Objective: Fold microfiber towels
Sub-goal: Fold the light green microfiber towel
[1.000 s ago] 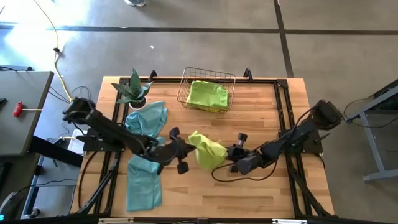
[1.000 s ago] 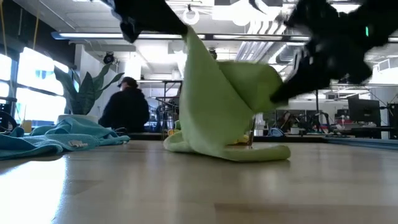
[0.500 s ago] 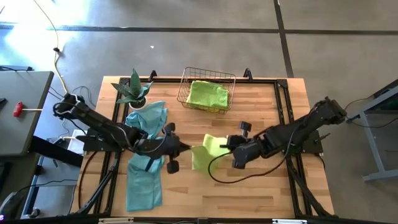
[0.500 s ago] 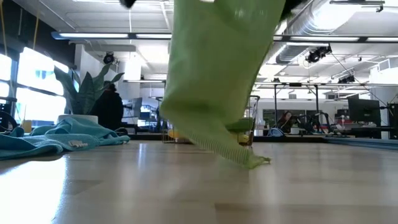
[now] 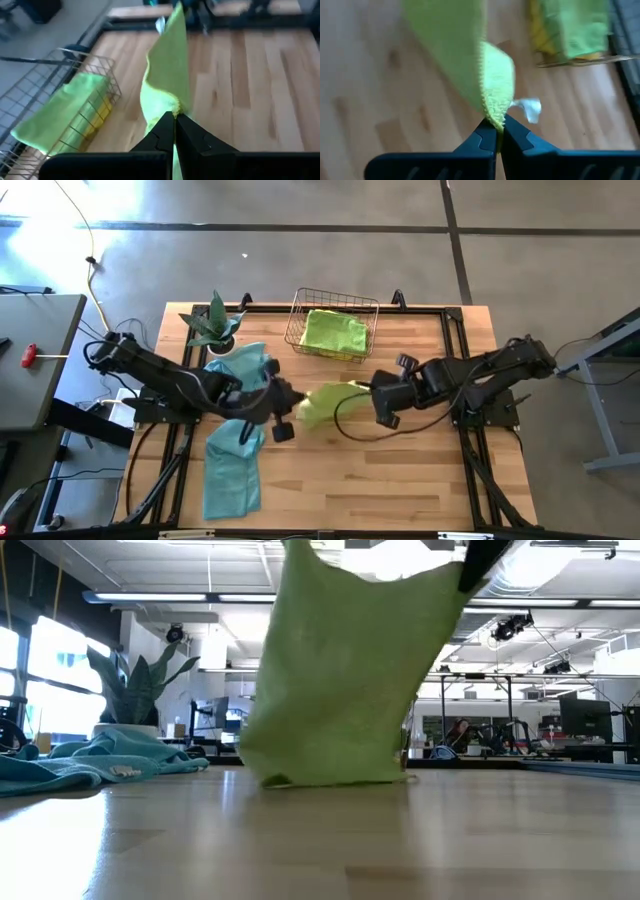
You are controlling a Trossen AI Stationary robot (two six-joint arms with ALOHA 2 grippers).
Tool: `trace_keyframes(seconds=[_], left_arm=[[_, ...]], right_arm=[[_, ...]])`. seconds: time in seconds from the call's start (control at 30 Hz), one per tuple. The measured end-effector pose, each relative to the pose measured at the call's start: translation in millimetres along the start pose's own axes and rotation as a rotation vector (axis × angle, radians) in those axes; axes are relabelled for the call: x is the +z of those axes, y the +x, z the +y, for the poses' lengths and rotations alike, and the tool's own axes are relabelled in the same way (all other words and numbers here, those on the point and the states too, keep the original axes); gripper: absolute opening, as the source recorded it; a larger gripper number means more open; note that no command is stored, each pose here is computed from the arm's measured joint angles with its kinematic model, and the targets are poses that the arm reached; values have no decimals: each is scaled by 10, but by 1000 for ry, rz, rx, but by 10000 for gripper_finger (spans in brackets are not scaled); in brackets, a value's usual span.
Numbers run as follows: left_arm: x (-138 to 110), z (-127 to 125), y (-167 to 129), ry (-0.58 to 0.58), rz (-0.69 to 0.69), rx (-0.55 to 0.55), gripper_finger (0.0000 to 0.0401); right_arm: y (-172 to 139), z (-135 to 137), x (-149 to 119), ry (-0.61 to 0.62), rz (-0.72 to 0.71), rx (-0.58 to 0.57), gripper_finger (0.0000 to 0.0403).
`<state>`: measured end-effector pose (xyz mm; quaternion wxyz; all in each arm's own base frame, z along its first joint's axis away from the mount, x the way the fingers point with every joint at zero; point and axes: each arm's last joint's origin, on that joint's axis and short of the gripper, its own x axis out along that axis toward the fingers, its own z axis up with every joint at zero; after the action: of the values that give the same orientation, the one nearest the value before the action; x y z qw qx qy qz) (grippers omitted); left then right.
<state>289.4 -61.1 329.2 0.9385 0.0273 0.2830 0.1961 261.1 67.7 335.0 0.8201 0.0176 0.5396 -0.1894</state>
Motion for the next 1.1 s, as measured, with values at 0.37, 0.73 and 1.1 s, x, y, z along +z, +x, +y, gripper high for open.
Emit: trace_keyframes(seconds=[0.37, 0.73, 1.1], left_arm=[[118, 329, 117, 122, -77, 528, 0], [97, 128, 130, -13, -34, -44, 0], [144, 420, 239, -7, -76, 377, 0]], right_arm=[[23, -297, 150, -99, -99, -304, 0], [48, -245, 48, -145, 172, 148, 0], [40, -507, -12, -167, 165, -312, 0]])
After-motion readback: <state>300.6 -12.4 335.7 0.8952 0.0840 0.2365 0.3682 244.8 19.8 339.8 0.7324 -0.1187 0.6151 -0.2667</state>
